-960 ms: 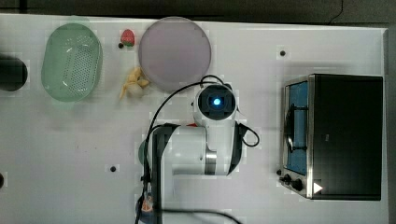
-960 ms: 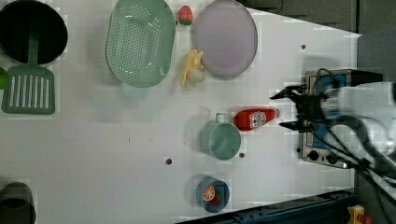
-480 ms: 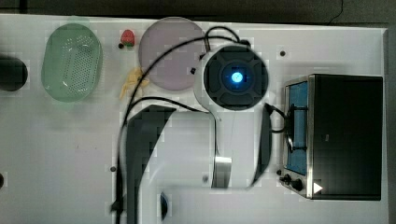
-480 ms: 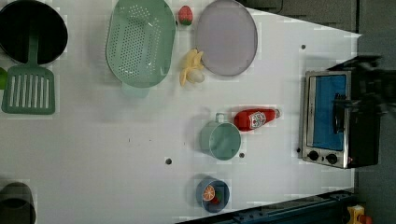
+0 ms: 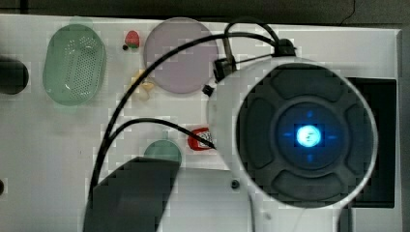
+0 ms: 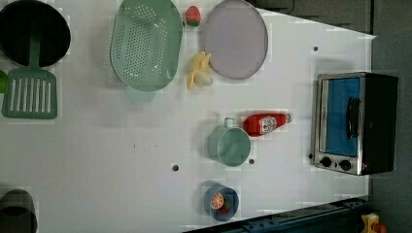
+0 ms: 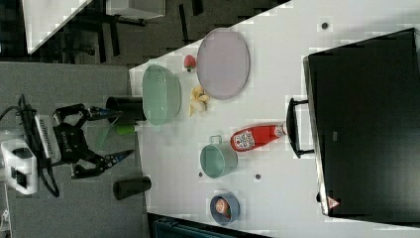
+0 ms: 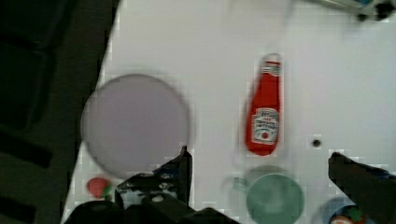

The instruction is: Pick Ketchup from oven and place it on table.

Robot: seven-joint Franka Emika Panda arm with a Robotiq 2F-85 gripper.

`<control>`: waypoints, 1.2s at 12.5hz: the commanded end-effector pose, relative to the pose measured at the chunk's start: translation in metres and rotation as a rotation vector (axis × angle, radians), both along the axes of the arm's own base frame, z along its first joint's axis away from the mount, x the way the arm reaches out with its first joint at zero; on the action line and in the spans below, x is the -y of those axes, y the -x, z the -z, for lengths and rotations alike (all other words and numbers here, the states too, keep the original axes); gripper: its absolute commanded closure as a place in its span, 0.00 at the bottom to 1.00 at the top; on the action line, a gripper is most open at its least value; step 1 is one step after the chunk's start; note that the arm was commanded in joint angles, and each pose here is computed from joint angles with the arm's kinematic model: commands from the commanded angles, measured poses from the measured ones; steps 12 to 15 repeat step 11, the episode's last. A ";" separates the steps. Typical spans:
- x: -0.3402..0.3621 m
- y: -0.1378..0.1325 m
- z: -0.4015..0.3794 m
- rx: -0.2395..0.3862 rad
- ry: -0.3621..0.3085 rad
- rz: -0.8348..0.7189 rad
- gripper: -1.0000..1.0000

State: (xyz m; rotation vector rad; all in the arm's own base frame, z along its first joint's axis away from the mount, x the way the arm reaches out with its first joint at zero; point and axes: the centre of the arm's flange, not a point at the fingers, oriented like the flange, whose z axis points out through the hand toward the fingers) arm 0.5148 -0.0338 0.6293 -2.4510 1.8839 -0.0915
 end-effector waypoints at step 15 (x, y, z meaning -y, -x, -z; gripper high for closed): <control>-0.003 -0.017 0.039 -0.077 -0.004 0.010 0.00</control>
